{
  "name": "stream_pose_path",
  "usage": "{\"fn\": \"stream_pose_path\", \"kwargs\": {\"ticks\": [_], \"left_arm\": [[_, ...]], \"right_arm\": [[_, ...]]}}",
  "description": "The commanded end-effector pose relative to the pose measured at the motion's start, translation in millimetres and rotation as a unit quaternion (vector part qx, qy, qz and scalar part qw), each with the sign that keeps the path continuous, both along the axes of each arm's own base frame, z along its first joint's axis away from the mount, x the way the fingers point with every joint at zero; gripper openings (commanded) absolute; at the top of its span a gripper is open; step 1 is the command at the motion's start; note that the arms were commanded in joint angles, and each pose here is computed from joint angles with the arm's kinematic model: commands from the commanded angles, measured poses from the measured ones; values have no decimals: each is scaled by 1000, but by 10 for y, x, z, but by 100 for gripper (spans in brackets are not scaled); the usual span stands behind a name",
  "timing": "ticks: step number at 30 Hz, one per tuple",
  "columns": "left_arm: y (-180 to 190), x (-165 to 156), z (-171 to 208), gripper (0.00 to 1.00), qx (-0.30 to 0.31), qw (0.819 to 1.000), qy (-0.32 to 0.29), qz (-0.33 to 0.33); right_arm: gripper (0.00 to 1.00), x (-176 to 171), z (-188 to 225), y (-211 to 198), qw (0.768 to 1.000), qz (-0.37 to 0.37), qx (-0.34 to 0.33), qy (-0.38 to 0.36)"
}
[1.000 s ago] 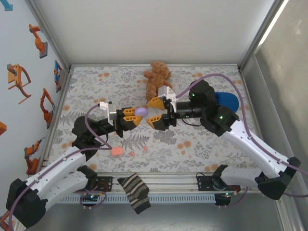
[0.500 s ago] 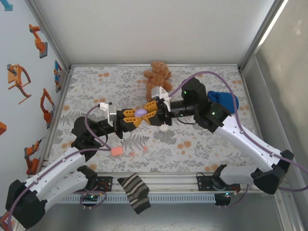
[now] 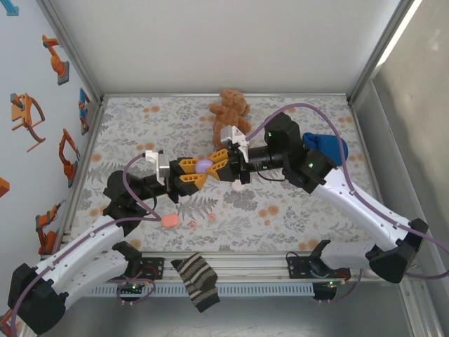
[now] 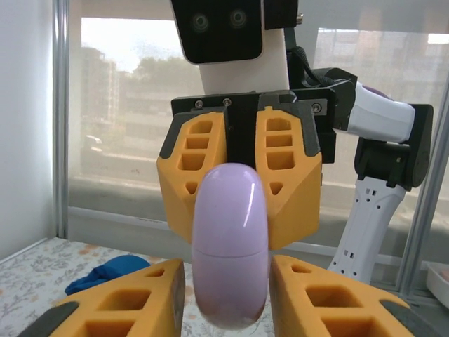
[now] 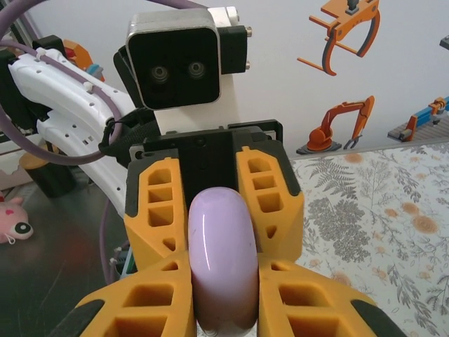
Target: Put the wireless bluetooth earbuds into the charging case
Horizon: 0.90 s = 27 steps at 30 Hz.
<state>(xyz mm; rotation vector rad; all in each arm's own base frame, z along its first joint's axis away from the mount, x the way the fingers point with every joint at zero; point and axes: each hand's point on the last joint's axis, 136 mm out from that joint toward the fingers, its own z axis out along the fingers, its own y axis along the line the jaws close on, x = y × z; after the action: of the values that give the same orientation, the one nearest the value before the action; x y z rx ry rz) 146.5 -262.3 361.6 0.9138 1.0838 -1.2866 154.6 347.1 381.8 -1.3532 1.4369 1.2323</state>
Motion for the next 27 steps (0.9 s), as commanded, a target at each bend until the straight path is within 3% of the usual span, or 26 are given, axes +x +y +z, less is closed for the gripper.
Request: {"fn": "stream_pose_path", "kwargs": {"ticks": [1,3,8,16,22,27], "left_arm": [[21,-19,87,49,-1,1000,-18,8],[26,-3,25,56,8,1000,-15,15],[93,21,-117,63,16,999,-5,43],[400,108,-372,73,49,987,8,155],[717,100,-507,80,60,970,26,232],[880,-42,-456,84,47,968,19,246]], "right_arm": [[14,-36,186,-5,1000,0,24,-7],[14,-45,183,-10,1000,0,25,-6],[14,25,87,-11,1000,-18,16,-1],[10,412,-293,-98,992,-110,-22,63],[8,658,-753,-176,975,-164,-62,133],[8,860,-1296,-211,943,-229,-129,203]]}}
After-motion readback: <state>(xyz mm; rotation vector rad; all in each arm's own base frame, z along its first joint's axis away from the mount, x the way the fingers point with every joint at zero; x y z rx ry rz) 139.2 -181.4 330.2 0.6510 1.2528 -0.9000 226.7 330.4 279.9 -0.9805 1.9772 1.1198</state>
